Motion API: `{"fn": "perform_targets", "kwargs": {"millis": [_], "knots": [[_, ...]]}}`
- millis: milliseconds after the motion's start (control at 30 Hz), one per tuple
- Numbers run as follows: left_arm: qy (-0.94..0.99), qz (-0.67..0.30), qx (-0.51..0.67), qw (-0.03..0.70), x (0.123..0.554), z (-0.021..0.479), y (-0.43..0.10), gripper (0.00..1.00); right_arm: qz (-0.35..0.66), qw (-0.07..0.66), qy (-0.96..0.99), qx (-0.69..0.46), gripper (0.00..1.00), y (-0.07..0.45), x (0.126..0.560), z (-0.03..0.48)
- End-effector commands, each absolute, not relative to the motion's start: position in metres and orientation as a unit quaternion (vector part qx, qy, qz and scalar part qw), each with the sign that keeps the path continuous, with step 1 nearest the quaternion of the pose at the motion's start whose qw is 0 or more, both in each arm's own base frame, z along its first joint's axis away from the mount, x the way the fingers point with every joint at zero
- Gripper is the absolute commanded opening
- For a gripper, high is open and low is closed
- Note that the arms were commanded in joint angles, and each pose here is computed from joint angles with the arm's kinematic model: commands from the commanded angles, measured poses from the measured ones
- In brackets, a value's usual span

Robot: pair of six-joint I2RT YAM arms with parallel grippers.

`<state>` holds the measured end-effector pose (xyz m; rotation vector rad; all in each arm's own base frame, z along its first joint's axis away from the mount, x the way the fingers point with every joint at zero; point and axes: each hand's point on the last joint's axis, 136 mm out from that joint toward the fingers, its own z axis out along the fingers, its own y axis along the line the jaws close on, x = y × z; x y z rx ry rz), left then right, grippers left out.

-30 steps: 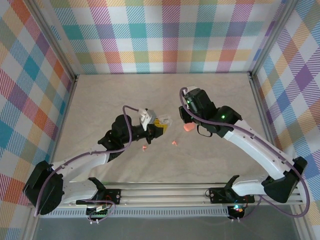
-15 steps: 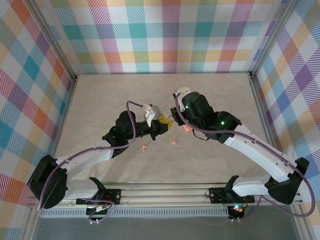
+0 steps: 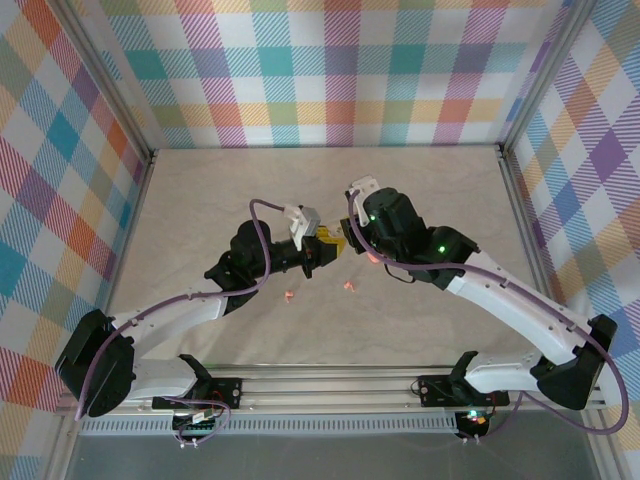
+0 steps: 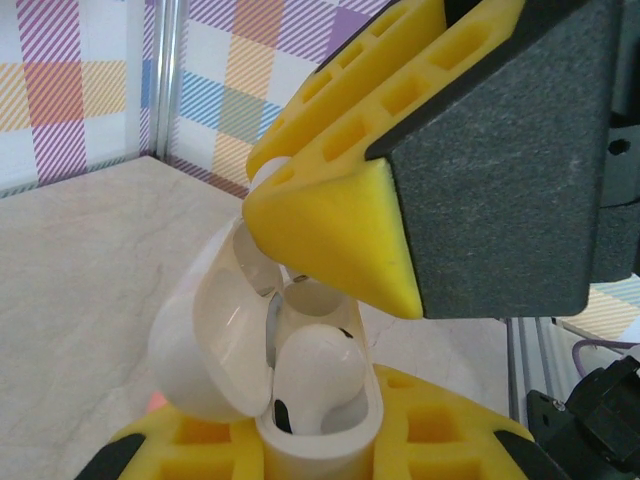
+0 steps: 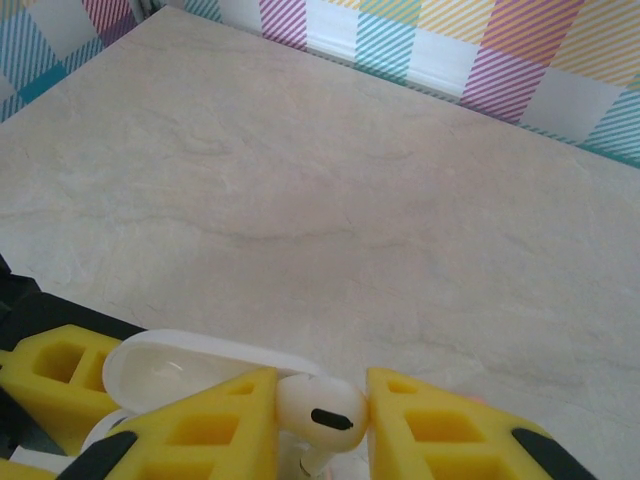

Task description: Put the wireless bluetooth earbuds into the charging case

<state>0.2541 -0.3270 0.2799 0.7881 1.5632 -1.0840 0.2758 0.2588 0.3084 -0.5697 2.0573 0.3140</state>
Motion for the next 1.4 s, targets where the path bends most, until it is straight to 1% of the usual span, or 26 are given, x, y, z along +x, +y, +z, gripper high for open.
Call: {"fn": "perform_targets", "kwargs": {"millis": [0, 633, 867, 1133, 1367], "knots": [[0.62, -0.468, 0.323, 0.541, 0.253, 0.31, -0.331, 0.0, 0.153, 0.485, 0.831, -0.226, 0.27, 0.261, 0.271, 0.321], [0.618, -0.469, 0.311, 0.548, 0.253, 0.318, -0.327, 0.0, 0.161, 0.455, 0.844, -0.231, 0.28, 0.267, 0.267, 0.302], [0.616, -0.469, 0.309, 0.553, 0.253, 0.322, -0.325, 0.0, 0.177, 0.434, 0.85, -0.239, 0.29, 0.273, 0.261, 0.293], [0.616, -0.47, 0.309, 0.553, 0.254, 0.322, -0.326, 0.0, 0.196, 0.41, 0.859, -0.237, 0.34, 0.282, 0.258, 0.284], [0.618, -0.467, 0.307, 0.553, 0.253, 0.321, -0.325, 0.0, 0.2, 0.397, 0.866, -0.228, 0.39, 0.285, 0.259, 0.287]]}}
